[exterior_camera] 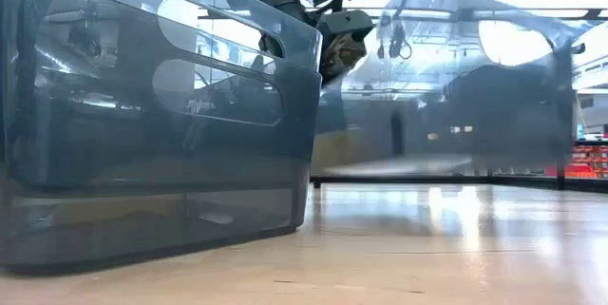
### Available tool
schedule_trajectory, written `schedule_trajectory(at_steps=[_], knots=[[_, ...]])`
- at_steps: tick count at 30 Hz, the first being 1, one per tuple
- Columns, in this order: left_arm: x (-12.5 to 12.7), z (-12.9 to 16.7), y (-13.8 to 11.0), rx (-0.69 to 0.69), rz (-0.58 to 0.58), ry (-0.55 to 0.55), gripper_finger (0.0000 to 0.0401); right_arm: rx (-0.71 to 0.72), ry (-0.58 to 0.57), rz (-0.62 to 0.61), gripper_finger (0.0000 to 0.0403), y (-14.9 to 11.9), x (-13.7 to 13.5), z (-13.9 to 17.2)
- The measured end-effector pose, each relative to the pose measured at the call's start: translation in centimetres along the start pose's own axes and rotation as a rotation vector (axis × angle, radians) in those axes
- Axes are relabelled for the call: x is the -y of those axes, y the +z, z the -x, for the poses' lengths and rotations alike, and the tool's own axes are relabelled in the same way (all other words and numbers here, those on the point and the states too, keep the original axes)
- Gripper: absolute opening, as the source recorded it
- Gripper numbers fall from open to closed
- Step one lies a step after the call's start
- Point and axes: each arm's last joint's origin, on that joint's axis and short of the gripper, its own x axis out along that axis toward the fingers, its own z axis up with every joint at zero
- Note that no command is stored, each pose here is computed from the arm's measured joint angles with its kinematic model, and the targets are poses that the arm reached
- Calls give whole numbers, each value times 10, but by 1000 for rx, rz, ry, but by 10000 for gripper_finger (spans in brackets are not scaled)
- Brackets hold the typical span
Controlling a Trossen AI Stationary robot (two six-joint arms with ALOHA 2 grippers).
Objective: Stack baskets on shelf by color
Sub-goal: Stack the gray bin on the stacked gray bin
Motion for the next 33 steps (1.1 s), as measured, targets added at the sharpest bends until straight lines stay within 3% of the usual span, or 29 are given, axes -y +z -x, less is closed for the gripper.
schedule_trajectory(at_steps=[13,23,33], knots=[[-12,63,13,36,90,-51,8,2,6,4,167,0,0,1],[-9,124,-2,3,149,-50,8,43,3,39,168,3,-1,4],[13,144,-32,-82,122,16,8,47,5,43,167,3,-1,5]])
